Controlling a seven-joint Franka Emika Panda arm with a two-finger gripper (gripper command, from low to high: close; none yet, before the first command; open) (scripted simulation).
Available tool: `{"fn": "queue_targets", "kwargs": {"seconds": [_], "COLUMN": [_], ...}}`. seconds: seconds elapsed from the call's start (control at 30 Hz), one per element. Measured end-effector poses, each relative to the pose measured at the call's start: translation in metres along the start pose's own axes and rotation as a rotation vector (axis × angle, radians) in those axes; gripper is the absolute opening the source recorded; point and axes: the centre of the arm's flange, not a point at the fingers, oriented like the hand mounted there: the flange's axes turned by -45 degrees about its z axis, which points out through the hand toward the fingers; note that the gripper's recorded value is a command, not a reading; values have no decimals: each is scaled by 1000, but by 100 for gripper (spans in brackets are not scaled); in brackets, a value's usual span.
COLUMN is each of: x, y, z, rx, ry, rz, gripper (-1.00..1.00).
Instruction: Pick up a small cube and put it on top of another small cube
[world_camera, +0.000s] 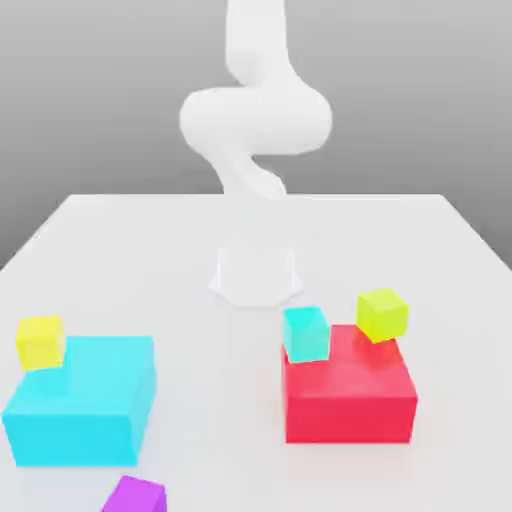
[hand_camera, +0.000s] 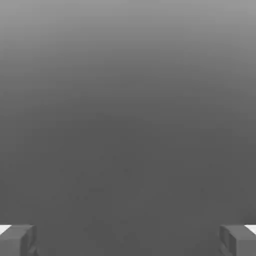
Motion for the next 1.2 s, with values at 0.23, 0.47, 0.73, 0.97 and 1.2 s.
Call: {"fn": "queue_targets", "kwargs": {"seconds": [0.23,0.47,0.73,0.97,1.2], "x": [-6,-44,-123,-216,-263], "y": [28,60,100,129,133], "z": [126,245,364,448,496], "rx": [-13,-36,-76,-114,-118], "ry": [-180,-353,-551,-714,-728], "rz": [57,117,190,239,243], "gripper": [0,0,0,0,-100]}}
